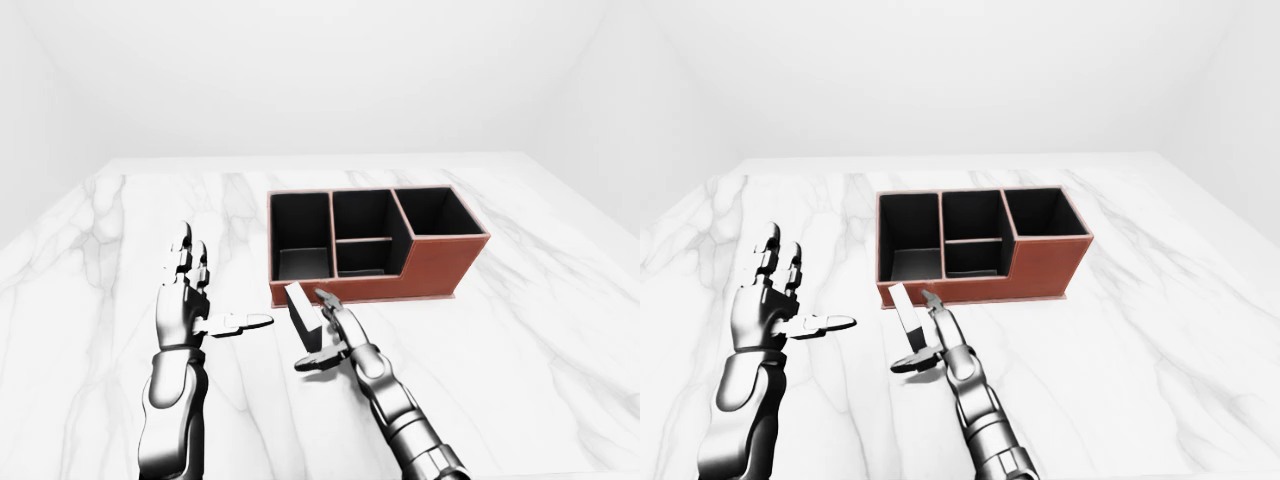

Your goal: Pick up the book and place it in the right compartment of the caddy.

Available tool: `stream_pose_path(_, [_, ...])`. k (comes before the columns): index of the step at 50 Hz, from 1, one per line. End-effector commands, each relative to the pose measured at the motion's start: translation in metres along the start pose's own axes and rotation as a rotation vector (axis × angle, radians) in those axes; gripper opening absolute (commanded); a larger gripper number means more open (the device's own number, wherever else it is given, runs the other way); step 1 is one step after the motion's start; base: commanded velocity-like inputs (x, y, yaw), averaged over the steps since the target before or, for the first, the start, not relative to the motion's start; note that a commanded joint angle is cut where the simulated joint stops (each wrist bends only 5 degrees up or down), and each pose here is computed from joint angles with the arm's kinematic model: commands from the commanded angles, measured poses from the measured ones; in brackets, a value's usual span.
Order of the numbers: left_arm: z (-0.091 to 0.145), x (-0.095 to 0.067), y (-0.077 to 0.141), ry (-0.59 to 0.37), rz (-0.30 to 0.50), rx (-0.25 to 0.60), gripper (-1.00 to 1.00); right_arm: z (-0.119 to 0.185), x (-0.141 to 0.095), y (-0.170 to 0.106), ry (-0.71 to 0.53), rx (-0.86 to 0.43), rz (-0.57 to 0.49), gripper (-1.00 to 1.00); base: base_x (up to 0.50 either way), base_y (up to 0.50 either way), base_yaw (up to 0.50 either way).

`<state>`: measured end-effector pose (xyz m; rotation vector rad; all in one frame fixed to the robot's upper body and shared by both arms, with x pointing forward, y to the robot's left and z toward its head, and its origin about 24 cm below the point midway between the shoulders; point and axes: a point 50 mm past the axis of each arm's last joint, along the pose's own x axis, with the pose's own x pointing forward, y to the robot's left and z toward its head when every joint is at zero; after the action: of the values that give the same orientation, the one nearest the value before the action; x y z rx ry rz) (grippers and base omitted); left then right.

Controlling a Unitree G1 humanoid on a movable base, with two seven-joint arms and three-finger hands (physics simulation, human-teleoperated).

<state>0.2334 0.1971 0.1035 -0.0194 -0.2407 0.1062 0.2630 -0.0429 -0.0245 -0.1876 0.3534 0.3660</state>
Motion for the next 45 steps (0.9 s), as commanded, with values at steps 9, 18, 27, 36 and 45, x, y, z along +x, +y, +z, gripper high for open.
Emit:
stream_pose_path(9, [-0.001,0.000,0.000,0.001,-0.002,0.000,1.00,-0.001,0.001,0.000,0.005,0.005,0.008,-1.00,0.00,0.00,0.00])
stream_pose_path(18, [0.000,0.000,-0.001,0.001,-0.004,-0.001,1.00,-0.003,0.003,0.001,0.023,0.008,0.010,-1.00,0.00,0.00,0.00])
stream_pose_path(27, [-0.002,0.000,-0.001,0.000,-0.005,-0.001,1.00,-0.002,0.002,0.000,0.014,0.012,0.009,-1.00,0.00,0.00,0.00])
stream_pose_path(36, [-0.002,0.000,-0.001,0.000,-0.002,0.000,1.00,0.021,-0.008,-0.005,-0.110,0.039,0.003,-1.00,0.00,0.00,0.00])
stream_pose_path(45, [0.001,0.000,0.000,-0.001,0.000,0.000,1.00,0.050,-0.020,-0.013,-0.256,0.050,-0.015,-1.00,0.00,0.00,0.00])
